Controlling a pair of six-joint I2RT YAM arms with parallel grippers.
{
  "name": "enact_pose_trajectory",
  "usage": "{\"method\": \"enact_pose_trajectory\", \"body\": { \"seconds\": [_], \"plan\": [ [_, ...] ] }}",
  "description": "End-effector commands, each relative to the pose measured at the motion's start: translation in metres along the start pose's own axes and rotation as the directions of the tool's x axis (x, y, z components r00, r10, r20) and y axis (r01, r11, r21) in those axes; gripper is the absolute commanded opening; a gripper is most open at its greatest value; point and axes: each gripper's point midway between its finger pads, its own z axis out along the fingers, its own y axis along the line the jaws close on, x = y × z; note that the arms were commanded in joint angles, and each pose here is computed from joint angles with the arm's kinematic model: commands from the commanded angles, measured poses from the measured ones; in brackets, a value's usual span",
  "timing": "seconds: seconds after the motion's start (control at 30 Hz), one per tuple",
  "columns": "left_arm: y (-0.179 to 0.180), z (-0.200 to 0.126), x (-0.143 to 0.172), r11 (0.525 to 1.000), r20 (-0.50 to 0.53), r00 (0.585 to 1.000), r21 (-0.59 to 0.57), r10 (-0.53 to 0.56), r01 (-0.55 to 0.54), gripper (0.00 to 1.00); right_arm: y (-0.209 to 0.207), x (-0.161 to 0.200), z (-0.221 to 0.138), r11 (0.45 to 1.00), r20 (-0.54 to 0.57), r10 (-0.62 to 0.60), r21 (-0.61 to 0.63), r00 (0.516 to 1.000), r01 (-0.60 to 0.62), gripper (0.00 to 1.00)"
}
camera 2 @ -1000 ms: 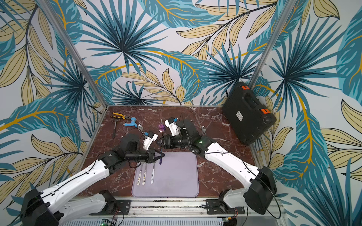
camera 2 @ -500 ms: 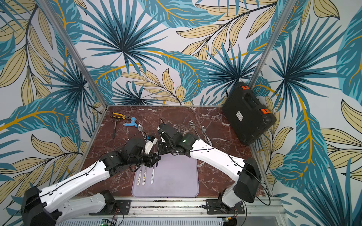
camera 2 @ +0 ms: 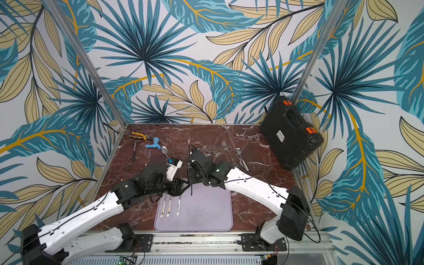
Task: Set the spoon and fork side by side
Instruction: Pick up the spoon from the tray, then place the spoon on the tray.
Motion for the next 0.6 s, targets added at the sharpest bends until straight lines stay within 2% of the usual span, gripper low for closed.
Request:
{"method": "enact_pose_trajectory", "body": {
  "seconds": [0.0,0.1,0.27,0.4,0.57],
  "plan": [
    [-0.010,-0.016,-0.016,0.998,0.082,0.996,0.060,0.018,-0.023,0.56,0.008,-0.007,-0.001,0.989,0.040,0.073,-0.128,0.997,-0.068,0.00],
    [0.008,-0.026,-0.019,1.000,0.117,0.993,0.006,-0.010,0.009,0.58,0.012,0.004,0.011,0.967,0.004,0.127,-0.225,0.992,-0.123,0.00],
    [0.062,-0.036,-0.017,0.977,0.158,0.979,-0.148,-0.130,0.153,0.63,0.024,0.023,0.036,0.922,-0.082,0.187,-0.329,0.979,-0.204,0.00],
    [0.089,-0.034,-0.014,0.954,0.183,0.958,-0.165,-0.219,0.250,0.63,0.027,0.045,0.063,0.886,-0.176,0.241,-0.363,0.954,-0.290,0.00],
    [0.118,-0.034,-0.013,0.922,0.230,0.927,-0.186,-0.295,0.340,0.63,0.025,0.070,0.087,0.882,-0.251,0.251,-0.338,0.935,-0.328,0.00]
  ]
}}
